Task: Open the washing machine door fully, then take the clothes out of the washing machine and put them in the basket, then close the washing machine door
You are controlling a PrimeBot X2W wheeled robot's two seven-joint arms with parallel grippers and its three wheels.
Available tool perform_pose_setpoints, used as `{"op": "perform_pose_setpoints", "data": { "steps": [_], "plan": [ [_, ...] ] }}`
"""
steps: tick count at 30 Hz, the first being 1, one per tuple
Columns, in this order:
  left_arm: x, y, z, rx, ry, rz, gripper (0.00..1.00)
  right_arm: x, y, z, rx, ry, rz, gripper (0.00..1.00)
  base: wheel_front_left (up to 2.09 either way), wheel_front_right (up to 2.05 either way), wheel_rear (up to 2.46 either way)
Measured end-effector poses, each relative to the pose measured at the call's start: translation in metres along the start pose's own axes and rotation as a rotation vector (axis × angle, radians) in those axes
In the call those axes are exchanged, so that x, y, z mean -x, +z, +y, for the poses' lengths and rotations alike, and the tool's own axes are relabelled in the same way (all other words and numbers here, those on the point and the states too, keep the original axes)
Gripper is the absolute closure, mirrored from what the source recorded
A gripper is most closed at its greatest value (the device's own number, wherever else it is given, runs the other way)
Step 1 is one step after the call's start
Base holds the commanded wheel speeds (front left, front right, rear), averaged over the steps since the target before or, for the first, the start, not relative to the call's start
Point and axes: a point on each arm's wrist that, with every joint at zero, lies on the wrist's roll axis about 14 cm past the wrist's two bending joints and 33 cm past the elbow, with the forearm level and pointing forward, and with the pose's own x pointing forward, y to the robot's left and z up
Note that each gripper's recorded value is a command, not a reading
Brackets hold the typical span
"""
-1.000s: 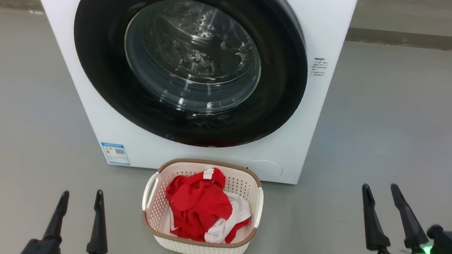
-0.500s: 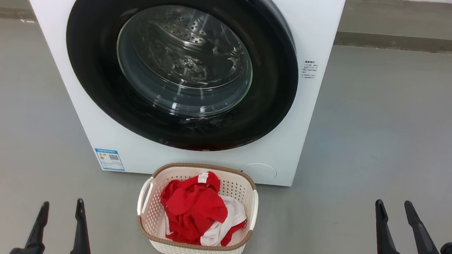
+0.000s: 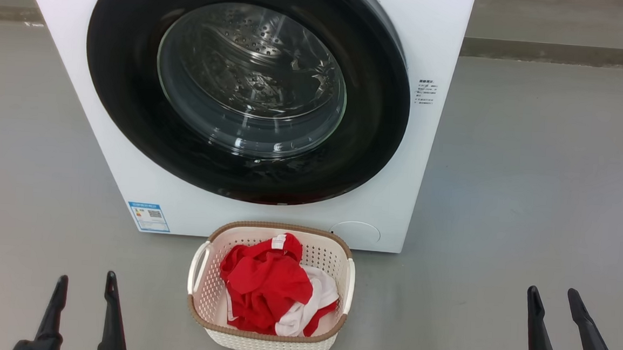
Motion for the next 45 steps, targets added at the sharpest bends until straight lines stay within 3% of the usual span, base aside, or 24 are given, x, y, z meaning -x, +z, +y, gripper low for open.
{"op": "perform_pose_setpoints", "data": {
  "steps": [40, 41, 45],
  "plan": [
    [0.007, 0.014, -0.009, 0.033, -0.055, -0.019, 0.02, -0.002, 0.001, 0.006, -0.004, 0.019, -0.005, 0.00, 0.00, 0.00, 0.00],
    [0.008, 0.014, -0.009, 0.033, -0.056, -0.020, 1.00, -0.003, 0.000, 0.007, -0.005, 0.021, -0.005, 1.00, 0.00, 0.00, 0.00],
    [0.016, -0.007, -0.012, 0.047, -0.044, 0.045, 1.00, 0.002, -0.017, 0.003, -0.015, 0.001, 0.051, 1.00, 0.00, 0.00, 0.00]
  ]
}}
